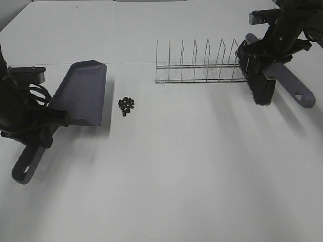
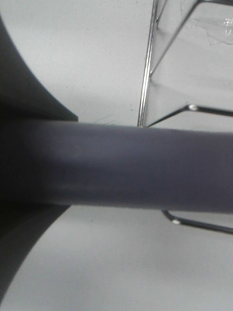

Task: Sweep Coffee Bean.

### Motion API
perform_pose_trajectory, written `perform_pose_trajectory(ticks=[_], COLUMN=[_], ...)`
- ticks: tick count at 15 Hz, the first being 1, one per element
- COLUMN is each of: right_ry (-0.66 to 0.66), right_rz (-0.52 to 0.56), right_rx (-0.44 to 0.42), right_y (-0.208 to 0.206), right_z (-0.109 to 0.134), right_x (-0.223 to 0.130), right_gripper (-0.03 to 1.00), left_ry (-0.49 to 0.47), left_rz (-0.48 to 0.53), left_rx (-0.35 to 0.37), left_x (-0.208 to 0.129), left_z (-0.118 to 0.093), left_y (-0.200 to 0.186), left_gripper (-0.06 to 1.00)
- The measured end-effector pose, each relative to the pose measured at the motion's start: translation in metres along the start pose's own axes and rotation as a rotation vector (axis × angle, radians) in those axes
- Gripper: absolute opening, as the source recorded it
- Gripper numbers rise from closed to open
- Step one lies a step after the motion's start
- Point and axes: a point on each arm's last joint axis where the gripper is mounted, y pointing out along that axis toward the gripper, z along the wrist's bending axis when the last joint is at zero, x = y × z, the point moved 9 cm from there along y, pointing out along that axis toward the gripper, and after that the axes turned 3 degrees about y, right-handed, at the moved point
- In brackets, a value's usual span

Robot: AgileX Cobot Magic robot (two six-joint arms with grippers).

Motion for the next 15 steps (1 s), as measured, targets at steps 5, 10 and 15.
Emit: perform_pose_trajectory(ticks=[5, 10, 15], right_ry=[0.013, 0.053, 0.069], right_rz=[-0.050, -0.045, -0.107], right_rx=[-0.002, -0.001, -0.001], right_y=[-0.042, -0.098, -0.152], right_z=[-0.001, -0.001, -0.001], right_x=[0.020, 0.017, 0.016], right_gripper=[0.26, 0.26, 0.26], left_ry=[0.001, 0.001, 0.004], left_rz=[0.000, 0.000, 0.035], left_rx=[0.001, 0.001, 0.007], left_x=[0.000, 0.000, -0.006], left_z=[0.000, 0.000, 0.001], left_y=[0.000, 0.000, 0.000], left_gripper=[0.26, 0.26, 0.26])
